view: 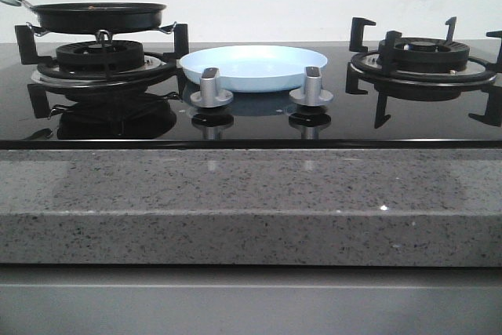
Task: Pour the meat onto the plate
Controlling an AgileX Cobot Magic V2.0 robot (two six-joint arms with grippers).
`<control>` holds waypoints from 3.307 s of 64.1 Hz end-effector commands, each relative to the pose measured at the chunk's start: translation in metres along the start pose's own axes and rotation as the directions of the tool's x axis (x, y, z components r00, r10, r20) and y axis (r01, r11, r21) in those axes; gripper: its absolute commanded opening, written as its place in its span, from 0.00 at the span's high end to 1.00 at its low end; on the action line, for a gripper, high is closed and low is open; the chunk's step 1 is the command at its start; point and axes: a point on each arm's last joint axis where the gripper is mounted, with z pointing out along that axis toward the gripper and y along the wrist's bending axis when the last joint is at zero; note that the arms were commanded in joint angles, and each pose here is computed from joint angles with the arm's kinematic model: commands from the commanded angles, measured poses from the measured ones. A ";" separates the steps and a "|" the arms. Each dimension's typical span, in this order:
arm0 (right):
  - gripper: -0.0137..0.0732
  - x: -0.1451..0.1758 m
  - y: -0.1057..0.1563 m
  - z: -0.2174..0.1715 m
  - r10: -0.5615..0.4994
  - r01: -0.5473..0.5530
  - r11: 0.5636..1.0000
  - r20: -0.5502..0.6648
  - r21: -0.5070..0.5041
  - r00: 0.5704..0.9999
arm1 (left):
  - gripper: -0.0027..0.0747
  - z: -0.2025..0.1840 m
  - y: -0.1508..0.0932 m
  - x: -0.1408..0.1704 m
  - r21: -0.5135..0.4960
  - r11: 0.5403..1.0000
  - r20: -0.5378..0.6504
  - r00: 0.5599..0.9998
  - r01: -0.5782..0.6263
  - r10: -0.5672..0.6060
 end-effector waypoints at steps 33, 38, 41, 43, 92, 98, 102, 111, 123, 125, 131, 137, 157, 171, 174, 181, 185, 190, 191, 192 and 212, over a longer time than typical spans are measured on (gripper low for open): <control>0.91 -0.150 0.010 0.047 -0.009 0.009 1.000 -0.104 0.000 0.995 | 0.99 0.053 -0.008 -0.114 0.008 1.000 -0.045 0.999 0.029 -0.028; 0.91 -0.151 0.010 0.054 -0.007 0.008 1.000 -0.120 0.002 0.993 | 0.99 0.053 -0.008 -0.116 0.009 1.000 -0.016 1.000 0.027 -0.027; 0.91 -0.150 0.010 0.056 -0.007 0.007 1.000 -0.126 0.002 0.992 | 0.98 0.053 -0.008 -0.117 0.009 1.000 -0.005 1.000 0.025 -0.025; 0.90 -0.150 0.010 0.056 -0.007 0.007 1.000 -0.127 0.002 0.992 | 0.95 0.053 -0.008 -0.118 0.009 1.000 0.000 1.000 0.023 -0.023; 0.16 -0.152 0.010 0.056 -0.007 0.007 1.000 -0.109 0.003 0.994 | 0.11 0.053 -0.008 -0.119 0.005 1.000 0.014 1.000 -0.012 0.012; 0.16 -0.154 0.010 0.058 0.009 -0.009 1.000 -0.088 -0.001 0.996 | 0.11 0.053 -0.008 -0.119 0.005 1.000 0.014 1.000 -0.012 0.012; 0.16 -0.155 0.011 0.058 0.026 -0.027 1.000 -0.089 -0.005 0.996 | 0.11 0.053 -0.008 -0.119 0.005 1.000 0.014 1.000 -0.012 0.012; 0.16 -0.169 0.013 0.074 0.047 -0.051 0.999 -0.200 -0.014 0.979 | 0.11 0.053 -0.008 -0.119 0.005 1.000 0.014 1.000 -0.012 0.012; 0.16 -0.211 0.022 0.121 0.068 -0.099 0.994 -0.456 -0.045 0.887 | 0.11 0.053 -0.008 -0.119 0.005 1.000 0.014 1.000 -0.012 0.012; 0.16 -0.217 0.023 0.132 0.068 -0.106 0.993 -0.496 -0.049 0.866 | 0.11 0.053 -0.008 -0.119 0.005 1.000 0.014 1.000 -0.012 0.012; 0.16 -0.231 0.027 0.163 0.067 -0.127 0.990 -0.569 -0.065 0.820 | 0.11 0.053 -0.008 -0.119 0.005 1.000 0.014 1.000 -0.012 0.012; 0.16 -0.237 0.033 0.192 0.066 -0.157 0.983 -0.621 -0.093 0.781 | 0.11 0.053 -0.008 -0.119 0.005 1.000 0.014 1.000 -0.012 0.012; 0.16 -0.230 0.075 0.287 -0.043 -0.186 0.958 -0.749 -0.219 0.661 | 0.11 0.053 -0.008 -0.119 0.005 1.000 0.014 1.000 -0.010 0.010; 0.17 -0.209 0.088 0.346 -0.029 -0.288 0.928 -0.815 -0.238 0.579 | 0.11 0.053 -0.008 -0.119 0.005 1.000 0.014 1.000 -0.010 0.010; 0.20 -0.207 0.090 0.353 -0.023 -0.297 0.924 -0.811 -0.241 0.585 | 0.11 0.053 -0.008 -0.119 0.005 1.000 0.014 1.000 -0.010 0.010; 0.34 -0.194 0.091 0.370 -0.010 -0.310 0.923 -0.823 -0.226 0.569 | 0.11 0.053 -0.008 -0.119 0.005 1.000 0.014 1.000 -0.010 0.010; 0.39 -0.186 0.091 0.376 -0.010 -0.313 0.924 -0.832 -0.220 0.554 | 0.11 0.053 -0.008 -0.119 0.005 1.000 0.014 1.000 -0.010 0.010; 0.40 -0.172 0.091 0.384 -0.010 -0.316 0.926 -0.849 -0.208 0.529 | 0.11 0.053 -0.008 -0.119 0.005 1.000 0.014 1.000 -0.010 0.010; 0.40 -0.171 0.091 0.385 -0.010 -0.317 0.926 -0.851 -0.207 0.526 | 0.11 0.053 -0.008 -0.119 0.005 1.000 0.014 1.000 -0.010 0.010; 0.40 -0.170 0.091 0.386 -0.010 -0.317 0.926 -0.852 -0.205 0.524 | 0.11 0.053 -0.008 -0.119 0.005 1.000 0.014 1.000 -0.010 0.010; 0.40 -0.135 0.103 0.404 -0.065 -0.309 0.921 -0.877 -0.236 0.477 | 0.11 0.053 -0.008 -0.119 0.005 1.000 0.014 1.000 -0.010 0.010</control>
